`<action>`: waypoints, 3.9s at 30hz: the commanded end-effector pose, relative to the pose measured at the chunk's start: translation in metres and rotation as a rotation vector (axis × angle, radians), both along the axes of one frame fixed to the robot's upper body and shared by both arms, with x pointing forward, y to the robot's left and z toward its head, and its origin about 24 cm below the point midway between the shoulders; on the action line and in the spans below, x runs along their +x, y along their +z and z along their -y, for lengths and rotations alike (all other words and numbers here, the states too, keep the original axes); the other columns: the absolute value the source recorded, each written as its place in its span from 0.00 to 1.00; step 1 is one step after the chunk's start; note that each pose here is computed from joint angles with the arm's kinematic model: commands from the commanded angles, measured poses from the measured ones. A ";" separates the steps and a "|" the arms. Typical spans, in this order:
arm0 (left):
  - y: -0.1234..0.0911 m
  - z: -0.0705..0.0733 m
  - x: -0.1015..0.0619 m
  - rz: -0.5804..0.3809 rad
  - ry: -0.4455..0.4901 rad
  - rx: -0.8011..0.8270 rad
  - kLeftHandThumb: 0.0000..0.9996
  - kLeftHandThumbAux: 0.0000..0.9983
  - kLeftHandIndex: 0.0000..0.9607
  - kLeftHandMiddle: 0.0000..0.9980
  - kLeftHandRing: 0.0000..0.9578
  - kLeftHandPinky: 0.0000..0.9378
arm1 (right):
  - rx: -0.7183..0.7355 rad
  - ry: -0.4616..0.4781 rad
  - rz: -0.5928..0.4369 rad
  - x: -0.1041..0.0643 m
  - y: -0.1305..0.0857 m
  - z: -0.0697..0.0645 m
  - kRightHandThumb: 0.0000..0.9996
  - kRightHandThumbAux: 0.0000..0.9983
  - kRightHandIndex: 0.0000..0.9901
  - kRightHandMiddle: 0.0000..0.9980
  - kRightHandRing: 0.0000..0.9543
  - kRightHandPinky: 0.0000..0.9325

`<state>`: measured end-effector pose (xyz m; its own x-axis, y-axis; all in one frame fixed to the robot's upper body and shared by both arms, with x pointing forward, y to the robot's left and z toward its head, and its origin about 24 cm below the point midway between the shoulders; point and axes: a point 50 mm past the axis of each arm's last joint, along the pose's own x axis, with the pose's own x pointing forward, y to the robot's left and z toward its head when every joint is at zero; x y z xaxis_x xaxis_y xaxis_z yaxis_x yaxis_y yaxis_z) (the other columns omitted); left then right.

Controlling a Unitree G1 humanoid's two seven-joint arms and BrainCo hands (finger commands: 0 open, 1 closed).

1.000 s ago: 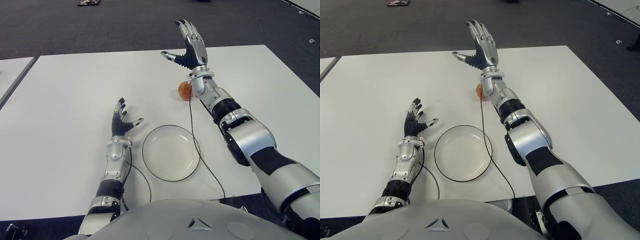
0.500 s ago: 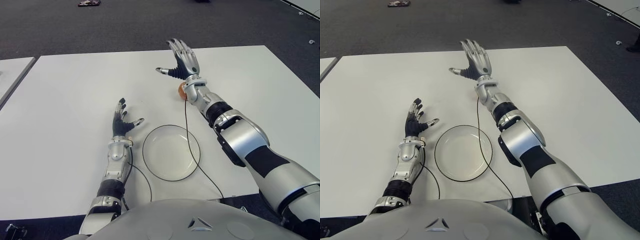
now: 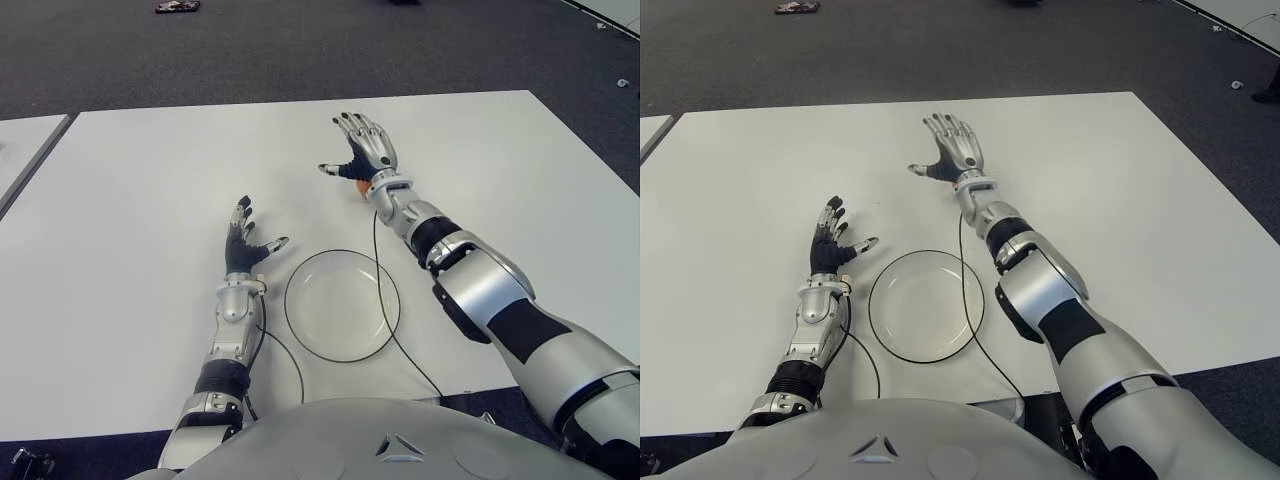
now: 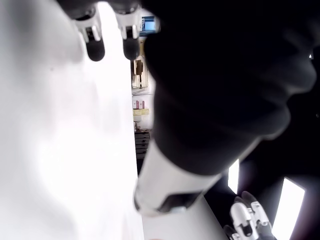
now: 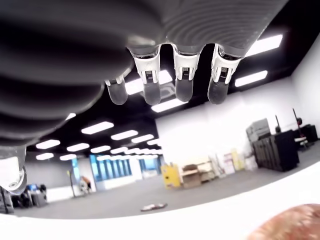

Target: Put the apples into the plate.

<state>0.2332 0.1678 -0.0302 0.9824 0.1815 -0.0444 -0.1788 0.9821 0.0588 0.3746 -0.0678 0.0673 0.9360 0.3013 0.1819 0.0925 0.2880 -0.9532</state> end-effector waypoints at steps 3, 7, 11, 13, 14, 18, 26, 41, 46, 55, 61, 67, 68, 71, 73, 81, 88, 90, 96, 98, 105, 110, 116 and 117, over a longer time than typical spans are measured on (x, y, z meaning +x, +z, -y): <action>-0.003 0.000 -0.001 -0.018 0.009 -0.003 0.00 0.39 0.00 0.04 0.02 0.04 | -0.070 -0.030 -0.059 -0.005 -0.017 0.012 0.20 0.45 0.00 0.00 0.00 0.00; -0.002 0.000 -0.002 -0.016 0.012 -0.001 0.00 0.40 0.00 0.04 0.02 0.04 | -0.106 -0.051 -0.090 -0.008 -0.025 0.018 0.20 0.45 0.00 0.00 0.00 0.00; -0.002 -0.001 -0.003 -0.013 0.011 -0.004 0.00 0.40 0.00 0.04 0.03 0.04 | -0.138 -0.076 -0.126 -0.010 -0.033 0.027 0.18 0.46 0.00 0.00 0.00 0.00; -0.002 -0.002 -0.003 -0.013 0.012 -0.004 0.00 0.40 0.00 0.04 0.03 0.04 | -0.153 -0.087 -0.139 -0.010 -0.035 0.030 0.18 0.46 0.00 0.00 0.00 0.00; -0.002 -0.002 -0.003 -0.013 0.013 -0.003 0.00 0.40 0.00 0.04 0.03 0.04 | -0.158 -0.091 -0.143 -0.010 -0.036 0.031 0.17 0.46 0.00 0.00 0.00 0.00; -0.002 -0.003 -0.004 -0.021 0.013 0.000 0.00 0.40 0.00 0.04 0.03 0.04 | -0.183 -0.127 -0.164 -0.010 -0.038 0.038 0.17 0.47 0.00 0.00 0.00 0.00; -0.003 -0.005 -0.006 -0.028 0.018 0.001 0.00 0.40 0.00 0.03 0.02 0.03 | -0.209 -0.169 -0.181 -0.009 -0.040 0.046 0.16 0.48 0.00 0.00 0.00 0.00; -0.002 -0.008 -0.009 -0.029 0.028 0.014 0.00 0.42 0.00 0.03 0.02 0.05 | -0.222 -0.210 -0.219 -0.011 -0.045 0.053 0.14 0.50 0.00 0.00 0.00 0.00; -0.002 -0.009 -0.010 -0.032 0.031 0.015 0.00 0.42 0.00 0.04 0.03 0.05 | -0.231 -0.214 -0.233 -0.012 -0.047 0.053 0.14 0.50 0.00 0.00 0.00 0.00; -0.002 -0.009 -0.011 -0.034 0.032 0.017 0.00 0.42 0.00 0.04 0.03 0.04 | -0.239 -0.207 -0.263 -0.014 -0.052 0.052 0.14 0.51 0.00 0.00 0.00 0.00; -0.002 -0.009 -0.011 -0.031 0.030 0.016 0.00 0.42 0.00 0.03 0.02 0.04 | -0.244 -0.196 -0.285 -0.016 -0.054 0.049 0.13 0.51 0.00 0.00 0.00 0.00; -0.003 -0.008 -0.011 -0.031 0.027 0.018 0.00 0.43 0.00 0.03 0.02 0.04 | -0.247 -0.185 -0.299 -0.017 -0.056 0.046 0.13 0.50 0.00 0.00 0.00 0.00; -0.003 -0.008 -0.011 -0.031 0.027 0.019 0.00 0.43 0.00 0.03 0.02 0.04 | -0.247 -0.183 -0.301 -0.017 -0.056 0.044 0.13 0.50 0.00 0.00 0.00 0.00; -0.003 -0.007 -0.011 -0.034 0.027 0.021 0.00 0.43 0.00 0.03 0.02 0.03 | -0.245 -0.172 -0.308 -0.018 -0.057 0.040 0.13 0.50 0.00 0.00 0.00 0.00; -0.003 -0.007 -0.011 -0.034 0.027 0.021 0.00 0.42 0.00 0.03 0.02 0.03 | -0.244 -0.165 -0.310 -0.018 -0.058 0.038 0.13 0.49 0.00 0.00 0.00 0.00; -0.003 -0.006 -0.012 -0.031 0.028 0.023 0.00 0.43 0.00 0.03 0.02 0.04 | -0.230 -0.146 -0.309 -0.020 -0.059 0.030 0.14 0.48 0.00 0.00 0.00 0.00; -0.004 -0.004 -0.011 -0.033 0.029 0.022 0.00 0.42 0.00 0.03 0.02 0.05 | -0.219 -0.128 -0.300 -0.021 -0.058 0.024 0.15 0.48 0.00 0.00 0.00 0.00; -0.004 -0.004 -0.011 -0.033 0.029 0.022 0.00 0.42 0.00 0.03 0.02 0.05 | -0.219 -0.125 -0.298 -0.020 -0.058 0.023 0.15 0.48 0.00 0.00 0.00 0.00; -0.005 -0.003 -0.011 -0.030 0.026 0.024 0.00 0.42 0.00 0.03 0.03 0.05 | -0.223 -0.115 -0.296 -0.020 -0.056 0.020 0.15 0.48 0.00 0.00 0.00 0.00; -0.005 -0.003 -0.011 -0.030 0.023 0.024 0.00 0.42 0.00 0.03 0.03 0.04 | -0.225 -0.112 -0.295 -0.020 -0.056 0.019 0.15 0.48 0.00 0.00 0.00 0.00; -0.007 -0.003 -0.011 -0.032 0.019 0.023 0.00 0.42 0.00 0.03 0.02 0.04 | -0.224 -0.105 -0.292 -0.019 -0.054 0.016 0.14 0.48 0.00 0.00 0.00 0.00; -0.009 -0.003 -0.012 -0.033 0.022 0.020 0.00 0.41 0.00 0.04 0.03 0.04 | -0.224 -0.105 -0.294 -0.016 -0.051 0.014 0.13 0.49 0.00 0.00 0.00 0.00; -0.010 -0.003 -0.013 -0.028 0.023 0.018 0.00 0.40 0.00 0.04 0.03 0.05 | -0.228 -0.106 -0.298 -0.015 -0.048 0.013 0.14 0.50 0.00 0.00 0.00 0.00; -0.010 -0.004 -0.013 -0.026 0.023 0.019 0.00 0.40 0.00 0.04 0.03 0.05 | -0.230 -0.107 -0.300 -0.014 -0.048 0.013 0.14 0.50 0.00 0.00 0.00 0.00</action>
